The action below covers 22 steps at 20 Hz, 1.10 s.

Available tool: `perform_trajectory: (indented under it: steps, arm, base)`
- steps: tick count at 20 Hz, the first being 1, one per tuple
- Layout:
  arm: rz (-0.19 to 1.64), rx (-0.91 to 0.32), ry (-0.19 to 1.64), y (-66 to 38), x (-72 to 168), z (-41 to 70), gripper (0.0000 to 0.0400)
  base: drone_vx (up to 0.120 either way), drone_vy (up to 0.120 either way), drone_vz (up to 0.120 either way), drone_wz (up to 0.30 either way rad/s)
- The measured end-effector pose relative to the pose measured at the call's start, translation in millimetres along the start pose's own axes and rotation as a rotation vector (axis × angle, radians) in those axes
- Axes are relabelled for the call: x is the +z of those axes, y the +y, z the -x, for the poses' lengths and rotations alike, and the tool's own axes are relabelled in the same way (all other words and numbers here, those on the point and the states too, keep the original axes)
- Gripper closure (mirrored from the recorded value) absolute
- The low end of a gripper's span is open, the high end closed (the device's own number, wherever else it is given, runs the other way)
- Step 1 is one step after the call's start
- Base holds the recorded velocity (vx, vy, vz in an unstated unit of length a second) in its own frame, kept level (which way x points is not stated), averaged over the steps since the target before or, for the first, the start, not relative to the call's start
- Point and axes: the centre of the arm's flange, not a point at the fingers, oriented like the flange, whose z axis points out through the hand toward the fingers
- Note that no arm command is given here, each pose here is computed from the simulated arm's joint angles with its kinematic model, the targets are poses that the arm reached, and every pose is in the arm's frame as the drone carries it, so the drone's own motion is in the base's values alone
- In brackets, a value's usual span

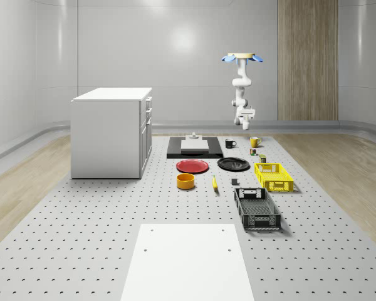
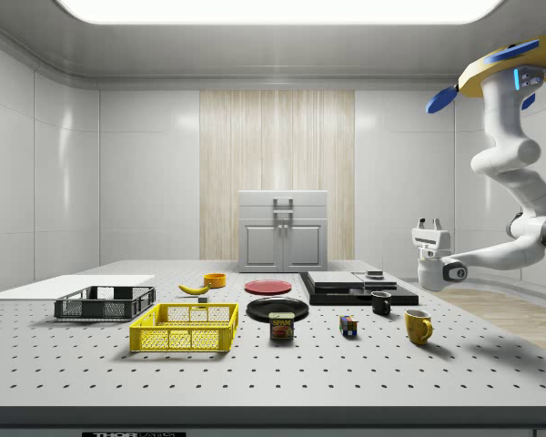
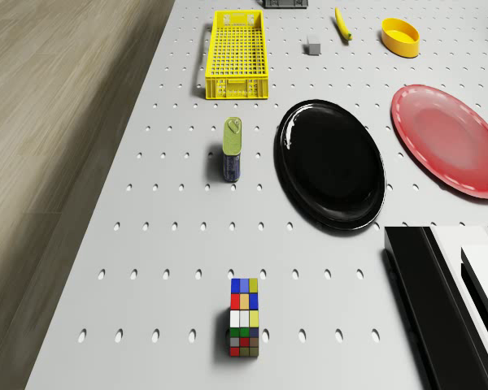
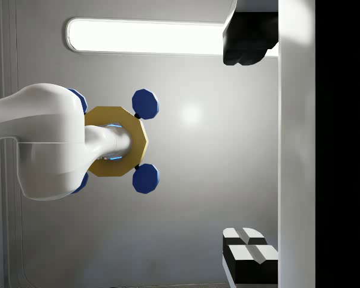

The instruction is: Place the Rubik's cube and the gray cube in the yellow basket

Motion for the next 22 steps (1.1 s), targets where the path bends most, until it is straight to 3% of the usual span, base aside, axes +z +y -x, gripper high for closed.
perform_trajectory:
  steps: [8,13,18,22]
  arm:
    - [0.045,-0.001,0.054,-4.5,0.3,5.3,0.0000]
    - [0.130,-0.003,0.144,-12.9,1.9,14.3,0.0000]
    - [0.328,-0.008,0.346,-31.2,11.3,33.2,0.0000]
    - [0.635,-0.015,0.654,-54.0,39.2,56.8,0.0000]
  base:
    - [0.120,0.000,0.000,0.000]
    - [0.120,0.000,0.000,0.000]
    - [0.120,0.000,0.000,0.000]
    - [0.120,0.000,-0.020,0.000]
